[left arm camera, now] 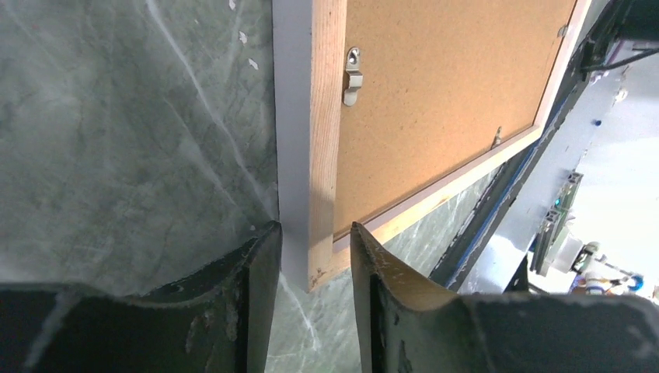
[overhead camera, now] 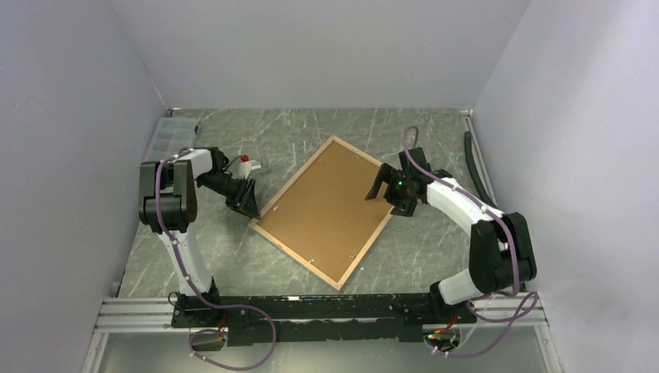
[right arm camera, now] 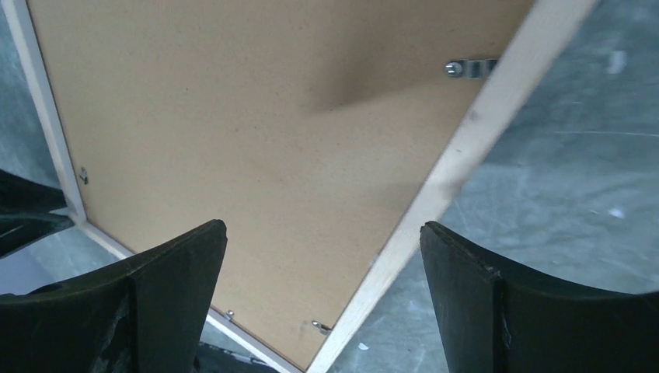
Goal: Put the photo into the frame
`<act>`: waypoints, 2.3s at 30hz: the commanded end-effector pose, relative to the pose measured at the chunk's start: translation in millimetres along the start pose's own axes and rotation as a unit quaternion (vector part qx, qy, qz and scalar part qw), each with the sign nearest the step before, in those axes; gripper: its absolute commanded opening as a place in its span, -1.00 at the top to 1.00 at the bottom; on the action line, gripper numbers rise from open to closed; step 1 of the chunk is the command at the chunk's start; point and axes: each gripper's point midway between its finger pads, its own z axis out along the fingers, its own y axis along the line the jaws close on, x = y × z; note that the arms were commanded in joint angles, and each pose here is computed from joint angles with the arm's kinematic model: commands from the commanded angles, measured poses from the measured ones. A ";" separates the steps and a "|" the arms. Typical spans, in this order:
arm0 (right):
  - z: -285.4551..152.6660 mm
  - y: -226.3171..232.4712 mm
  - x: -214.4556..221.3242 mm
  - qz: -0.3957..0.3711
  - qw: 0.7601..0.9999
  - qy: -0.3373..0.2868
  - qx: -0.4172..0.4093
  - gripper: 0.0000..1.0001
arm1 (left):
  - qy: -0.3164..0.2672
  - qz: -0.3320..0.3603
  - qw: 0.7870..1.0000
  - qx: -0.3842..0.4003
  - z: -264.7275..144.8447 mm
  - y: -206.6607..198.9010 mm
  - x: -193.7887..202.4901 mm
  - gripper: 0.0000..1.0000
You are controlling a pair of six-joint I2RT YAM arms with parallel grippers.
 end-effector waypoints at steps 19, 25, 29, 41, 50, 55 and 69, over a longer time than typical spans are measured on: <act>40.9 212.6 73.5 -0.102 0.977 0.007 -0.188 -0.70 | -0.050 -0.034 0.998 0.006 3.0 8.8 -36.8 0.44; 72.0 250.9 102.3 -0.104 0.969 0.044 -0.220 -0.62 | -0.046 -0.037 0.998 0.011 7.3 9.5 -31.6 0.48; 86.2 267.1 119.7 -0.113 0.965 0.062 -0.230 -0.57 | -0.047 -0.039 0.998 0.021 4.3 4.9 -33.0 0.44; 102.4 274.0 135.7 -0.102 0.962 0.075 -0.241 -0.50 | -0.071 -0.010 0.997 0.029 -3.5 -11.7 -38.5 0.02; 112.4 270.4 140.5 -0.092 0.964 0.083 -0.237 -0.38 | -0.047 -0.022 0.999 0.013 11.7 2.3 -26.6 0.28; 117.6 269.2 142.1 -0.092 0.964 0.086 -0.234 -0.36 | -0.041 -0.020 0.999 0.002 15.3 6.6 -24.5 0.40; 133.7 265.8 138.8 -0.088 0.969 0.071 -0.218 -0.32 | -0.037 -0.029 0.999 0.011 21.5 7.2 -18.9 0.49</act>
